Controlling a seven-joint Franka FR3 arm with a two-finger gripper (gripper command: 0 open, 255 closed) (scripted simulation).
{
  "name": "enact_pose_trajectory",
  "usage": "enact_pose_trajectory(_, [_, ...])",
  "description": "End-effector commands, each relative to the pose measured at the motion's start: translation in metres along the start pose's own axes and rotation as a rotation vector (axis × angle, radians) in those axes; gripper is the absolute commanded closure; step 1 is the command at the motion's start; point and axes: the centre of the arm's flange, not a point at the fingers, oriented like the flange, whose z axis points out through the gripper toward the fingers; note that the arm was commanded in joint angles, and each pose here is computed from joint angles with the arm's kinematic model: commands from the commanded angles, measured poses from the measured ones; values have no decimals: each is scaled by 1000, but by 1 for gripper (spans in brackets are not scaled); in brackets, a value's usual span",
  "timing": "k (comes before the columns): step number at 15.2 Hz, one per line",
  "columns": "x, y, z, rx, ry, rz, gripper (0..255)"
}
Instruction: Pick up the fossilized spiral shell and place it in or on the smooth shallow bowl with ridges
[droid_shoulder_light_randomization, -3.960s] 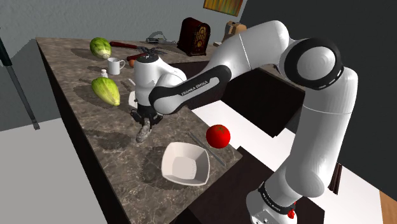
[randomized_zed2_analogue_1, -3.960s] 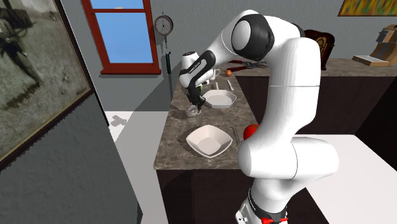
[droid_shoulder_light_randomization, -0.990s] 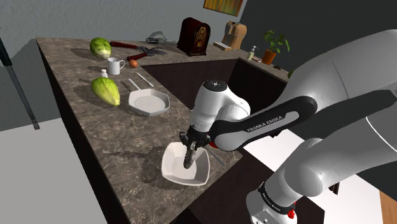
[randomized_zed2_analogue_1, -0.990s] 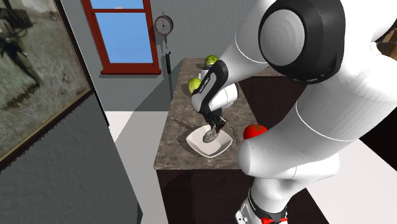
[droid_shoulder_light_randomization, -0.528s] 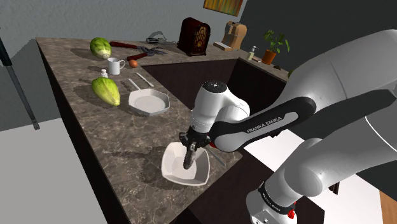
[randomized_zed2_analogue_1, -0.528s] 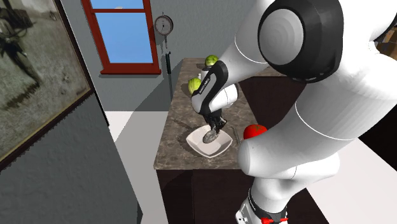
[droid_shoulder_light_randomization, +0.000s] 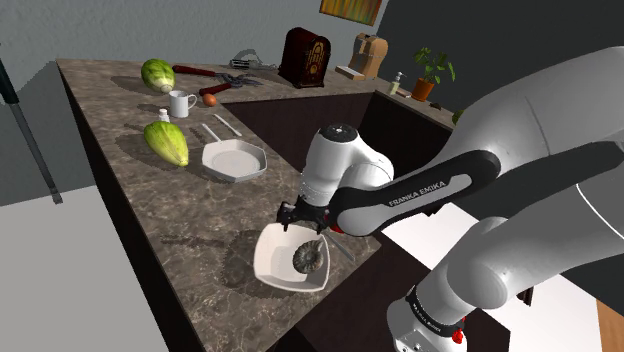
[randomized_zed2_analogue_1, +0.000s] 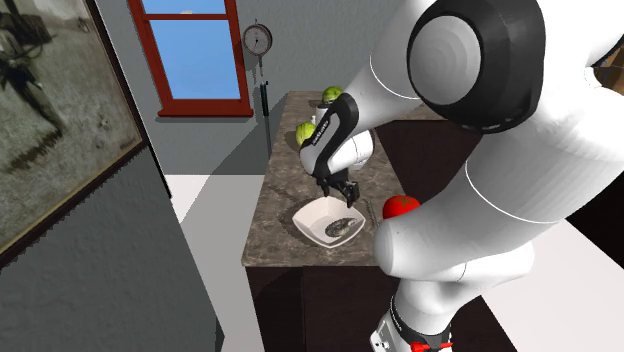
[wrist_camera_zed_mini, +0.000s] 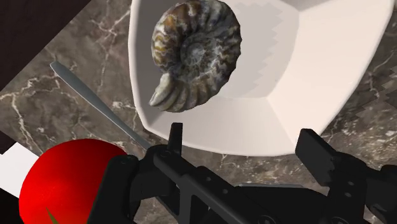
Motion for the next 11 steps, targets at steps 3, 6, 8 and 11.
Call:
enact_pose_trajectory(3, [-2, 1, -43, -1, -1, 0, 0])
enact_pose_trajectory(6, [-2, 1, -43, -1, -1, 0, 0])
enact_pose_trajectory(8, [-2, 1, -43, -1, -1, 0, 0])
enact_pose_trajectory(11, [-2, 1, -43, -1, -1, 0, 0])
